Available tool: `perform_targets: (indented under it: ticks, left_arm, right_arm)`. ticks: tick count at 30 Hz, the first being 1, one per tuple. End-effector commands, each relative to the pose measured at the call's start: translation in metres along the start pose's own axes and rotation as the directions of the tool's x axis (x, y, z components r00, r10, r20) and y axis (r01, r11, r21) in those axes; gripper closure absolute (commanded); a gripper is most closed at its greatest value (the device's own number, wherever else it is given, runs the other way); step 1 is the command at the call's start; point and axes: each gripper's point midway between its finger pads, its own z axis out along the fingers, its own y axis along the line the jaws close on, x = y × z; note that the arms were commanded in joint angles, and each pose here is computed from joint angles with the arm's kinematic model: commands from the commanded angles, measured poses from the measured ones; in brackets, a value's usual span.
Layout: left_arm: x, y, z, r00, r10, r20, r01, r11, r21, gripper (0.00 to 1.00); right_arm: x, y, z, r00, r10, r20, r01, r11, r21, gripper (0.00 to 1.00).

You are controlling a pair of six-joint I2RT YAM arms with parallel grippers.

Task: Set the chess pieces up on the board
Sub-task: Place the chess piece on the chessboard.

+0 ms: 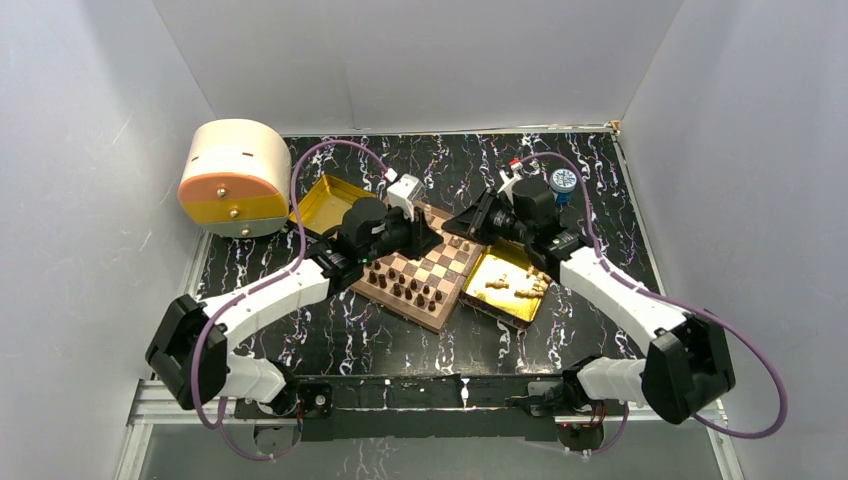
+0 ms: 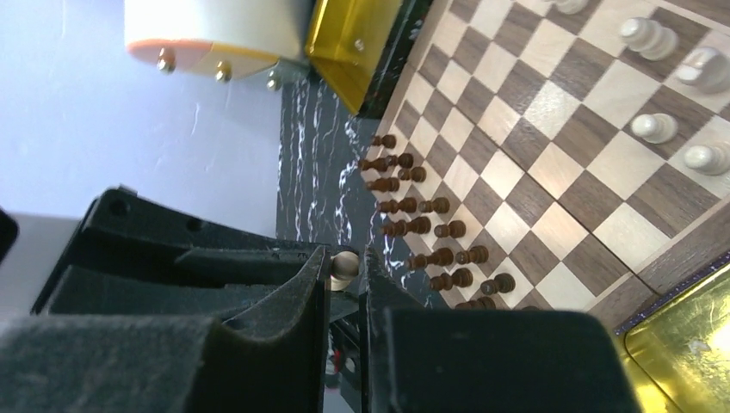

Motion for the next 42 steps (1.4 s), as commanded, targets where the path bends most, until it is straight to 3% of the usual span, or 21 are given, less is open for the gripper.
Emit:
perform_targets:
  ticks: [1,5,9,19,20,24,27,30,31,37,42]
  left_arm:
    - [-0.024,-0.028,-0.026,0.983,0.149,0.104,-0.163,0.977,0.136,1.0]
    - [-0.021,-0.048,-0.036,0.966,0.215,0.147,-0.247,0.935,0.254,1.0]
    - [-0.013,-0.06,-0.037,0.962,0.246,0.116,-0.271,0.901,0.34,1.0]
    - [0.003,-0.048,-0.031,0.961,0.269,0.055,-0.273,0.911,0.31,0.98]
    - [0.004,-0.046,-0.03,0.962,0.268,0.051,-0.271,0.915,0.299,0.94]
    - [0.007,-0.033,-0.029,0.967,0.255,0.024,-0.253,0.938,0.235,0.55]
    - [0.015,-0.023,-0.03,0.975,0.224,-0.006,-0.219,0.959,0.18,0.37]
    - [0.025,-0.012,-0.033,0.98,0.188,-0.064,-0.179,0.976,0.126,0.27]
    - [0.028,-0.01,-0.035,0.979,0.184,-0.084,-0.173,0.978,0.117,0.13]
    - [0.021,0.011,-0.052,0.987,0.136,-0.089,-0.137,0.99,-0.006,0.08]
    - [-0.001,0.052,-0.076,0.999,-0.027,-0.034,0.023,0.993,-0.116,0.07]
  right_arm:
    - [0.017,0.047,-0.034,0.967,-0.255,-0.022,0.242,0.936,-0.258,0.88]
    - [0.033,0.054,-0.044,0.945,-0.316,-0.084,0.272,0.903,-0.332,0.88]
    - [0.051,0.056,-0.05,0.916,-0.363,-0.169,0.27,0.871,-0.41,0.89]
    - [0.058,0.046,-0.053,0.898,-0.4,-0.185,0.297,0.86,-0.416,0.94]
    - [0.057,0.043,-0.051,0.9,-0.393,-0.187,0.296,0.868,-0.399,0.95]
    - [0.042,0.029,-0.037,0.915,-0.377,-0.145,0.324,0.9,-0.292,0.94]
    - [0.024,0.017,-0.027,0.919,-0.384,-0.091,0.363,0.913,-0.186,0.94]
    - [0.006,0.005,-0.017,0.911,-0.411,-0.039,0.406,0.91,-0.087,0.95]
    - [0.001,0.0,-0.013,0.905,-0.424,-0.031,0.422,0.905,-0.053,0.95]
    - [-0.028,-0.024,0.006,0.855,-0.518,-0.01,0.515,0.848,0.125,0.95]
    - [-0.042,-0.041,0.023,0.776,-0.63,-0.029,0.611,0.74,0.282,0.95]
